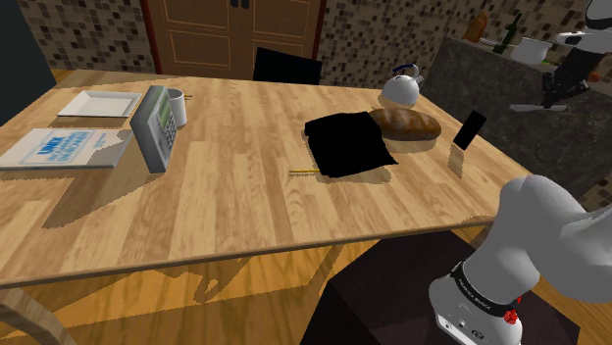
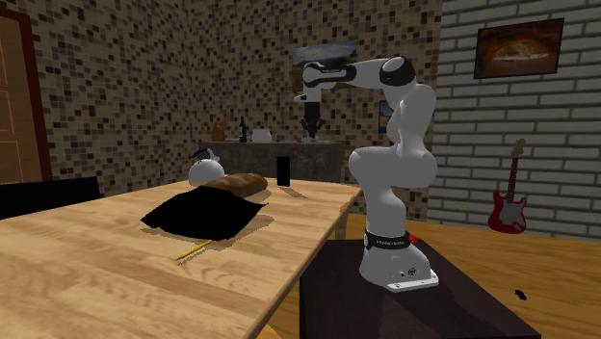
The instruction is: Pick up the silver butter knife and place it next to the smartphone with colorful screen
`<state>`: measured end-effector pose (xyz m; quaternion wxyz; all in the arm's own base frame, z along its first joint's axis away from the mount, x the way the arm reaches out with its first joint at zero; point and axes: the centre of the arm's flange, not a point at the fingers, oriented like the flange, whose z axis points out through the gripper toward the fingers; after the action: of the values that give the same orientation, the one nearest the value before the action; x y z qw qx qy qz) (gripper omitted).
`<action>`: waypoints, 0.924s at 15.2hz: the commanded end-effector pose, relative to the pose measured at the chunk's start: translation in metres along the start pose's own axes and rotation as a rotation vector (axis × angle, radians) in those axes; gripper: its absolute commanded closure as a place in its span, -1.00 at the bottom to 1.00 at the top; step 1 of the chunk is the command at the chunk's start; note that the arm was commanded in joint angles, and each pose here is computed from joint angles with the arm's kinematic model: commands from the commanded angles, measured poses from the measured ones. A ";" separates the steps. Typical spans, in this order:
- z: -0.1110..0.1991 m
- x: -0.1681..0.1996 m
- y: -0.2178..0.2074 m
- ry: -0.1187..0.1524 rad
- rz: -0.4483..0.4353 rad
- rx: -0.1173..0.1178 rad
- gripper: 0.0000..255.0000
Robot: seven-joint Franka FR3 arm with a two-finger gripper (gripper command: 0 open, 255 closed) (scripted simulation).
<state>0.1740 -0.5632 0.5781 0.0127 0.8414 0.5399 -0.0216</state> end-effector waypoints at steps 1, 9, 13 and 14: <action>0.002 -0.024 0.010 -0.002 -0.001 0.001 1.00; 0.044 -0.022 0.010 -0.002 -0.001 0.001 1.00; 0.065 -0.020 0.010 -0.002 -0.001 0.001 1.00; 0.070 -0.020 0.010 -0.002 -0.001 0.001 1.00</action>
<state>0.1736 -0.5903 0.5139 0.0125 0.8412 0.5401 -0.0228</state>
